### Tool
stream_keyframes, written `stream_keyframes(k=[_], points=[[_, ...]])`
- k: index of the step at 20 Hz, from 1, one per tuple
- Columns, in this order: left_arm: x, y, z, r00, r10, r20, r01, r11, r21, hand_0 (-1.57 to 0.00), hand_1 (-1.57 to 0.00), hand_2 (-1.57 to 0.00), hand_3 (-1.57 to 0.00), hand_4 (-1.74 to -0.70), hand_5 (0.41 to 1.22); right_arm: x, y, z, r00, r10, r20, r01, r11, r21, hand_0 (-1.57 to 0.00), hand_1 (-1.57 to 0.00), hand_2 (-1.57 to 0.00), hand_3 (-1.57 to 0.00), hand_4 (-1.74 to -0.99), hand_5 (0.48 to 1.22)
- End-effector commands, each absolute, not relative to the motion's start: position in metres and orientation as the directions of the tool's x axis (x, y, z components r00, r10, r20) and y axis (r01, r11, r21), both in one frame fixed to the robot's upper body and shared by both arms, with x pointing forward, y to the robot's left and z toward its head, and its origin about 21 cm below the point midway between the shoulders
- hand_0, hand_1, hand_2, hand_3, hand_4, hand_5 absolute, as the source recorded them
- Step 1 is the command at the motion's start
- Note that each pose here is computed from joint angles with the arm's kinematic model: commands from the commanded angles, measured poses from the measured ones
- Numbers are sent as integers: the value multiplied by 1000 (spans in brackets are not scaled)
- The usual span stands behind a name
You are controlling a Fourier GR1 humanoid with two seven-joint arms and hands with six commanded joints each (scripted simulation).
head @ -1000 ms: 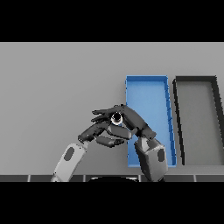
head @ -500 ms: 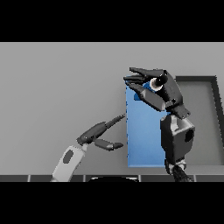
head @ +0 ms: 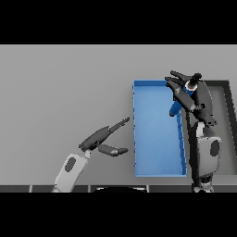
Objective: Pick up the blue pipe and place it into the blue bin.
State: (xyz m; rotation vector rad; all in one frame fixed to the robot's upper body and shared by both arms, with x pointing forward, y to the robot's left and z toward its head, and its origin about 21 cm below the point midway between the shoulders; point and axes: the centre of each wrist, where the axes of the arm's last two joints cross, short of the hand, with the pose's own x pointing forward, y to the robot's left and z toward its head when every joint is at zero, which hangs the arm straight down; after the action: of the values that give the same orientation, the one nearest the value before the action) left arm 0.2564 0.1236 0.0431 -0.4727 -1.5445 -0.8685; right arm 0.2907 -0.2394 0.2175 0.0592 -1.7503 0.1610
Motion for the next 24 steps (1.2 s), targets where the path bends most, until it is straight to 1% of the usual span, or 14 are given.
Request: stream_keyframes(k=[1, 4, 7, 10, 13, 14, 15, 17, 18, 19, 20, 22, 23, 24], points=[[257, 122, 41, -171, -192, 966, 733, 631, 255, 1, 1, 1, 1, -941, 462, 289, -243, 208, -147, 61, 987, -103, 992, -76, -1571, -1571, -1571, -1571, -1499, 1221], [257, 120, 39, -174, -200, 964, 726, 636, 262, 1, 1, 1, 1, -931, 460, 278, -256, 176, -21, 90, 996, -47, 995, -90, -1571, -1571, -1571, -1571, -1500, 1221], [257, 126, 40, -198, -200, 960, 721, 633, 281, 1, 1, 1, 1, -927, 464, 272, -262, 150, 104, 84, 991, 32, 996, -87, -1571, -1571, -1571, -1571, -1500, 1221], [254, 128, 39, -198, -203, 959, 716, 639, 283, 1, 1, 1, 1, -928, 467, 262, -265, 128, 216, 59, 975, 90, 993, -80, -1571, -1571, -1571, -1571, -1499, 1221], [258, 128, 42, -209, -205, 956, 708, 642, 292, 1, 1, 1, 1, -923, 476, 257, -263, 113, 321, 4, 947, 102, 994, -39, -1571, -1571, -1571, -1571, -1497, 1221], [257, 127, 42, -215, -201, 956, 710, 640, 295, 1, 1, 1, 1, -923, 478, 253, -261, 106, 363, 6, 932, 95, 995, -43, -1571, -1571, -1571, -1257, -1546, 1221], [257, 125, 42, -213, -205, 955, 709, 641, 295, 1, 1, 1, 1, -922, 480, 253, -260, 102, 401, -12, 916, 92, 995, -28, -1571, -1571, -1571, -1005, -1585, 1221], [259, 125, 43, -208, -215, 954, 708, 640, 298, 1, 1, 1, 1, -920, 484, 253, -255, 96, 459, -33, 888, 104, 994, -17, -1571, -1571, -1571, -643, -1641, 1221], [258, 122, 42, -212, -217, 953, 709, 637, 302, 1, 1, 1, 1, -919, 486, 253, -256, 93, 492, -42, 870, 121, 992, -21, -1571, -1571, -1571, -514, -1661, 1221], [259, 122, 42, -211, -211, 954, 706, 643, 298, 1, 1, 1, 1, -918, 489, 254, -255, 92, 525, -69, 849, 134, 991, -3, -1571, -1571, -1571, -411, -1677, 1171], [257, 125, 40, -207, -209, 956, 709, 641, 294, 1, 1, 1, 1, -920, 491, 254, -253, 91, 547, -87, 832, 150, 989, 5, -1571, -1571, -1518, -455, -1626, 1161], [257, 125, 40, -205, -209, 956, 710, 641, 292, 1, 1, 1, 1, -921, 493, 254, -253, 90, 559, -85, 825, 143, 990, 5, -1084, -1025, -987, -291, -1469, 1148], [256, 126, 39, -206, -207, 956, 711, 640, 292, 1, 1, 1, 1, -920, 493, 254, -255, 87, 579, -97, 810, 166, 986, -1, -867, -820, -789, -232, -1405, 1137], [257, 125, 39, -203, -209, 957, 710, 641, 291, 1, 1, 1, 1, -924, 493, 255, -256, 86, 590, -93, 802, 172, 985, -13, -693, -656, -631, -186, -1370, 1125]])
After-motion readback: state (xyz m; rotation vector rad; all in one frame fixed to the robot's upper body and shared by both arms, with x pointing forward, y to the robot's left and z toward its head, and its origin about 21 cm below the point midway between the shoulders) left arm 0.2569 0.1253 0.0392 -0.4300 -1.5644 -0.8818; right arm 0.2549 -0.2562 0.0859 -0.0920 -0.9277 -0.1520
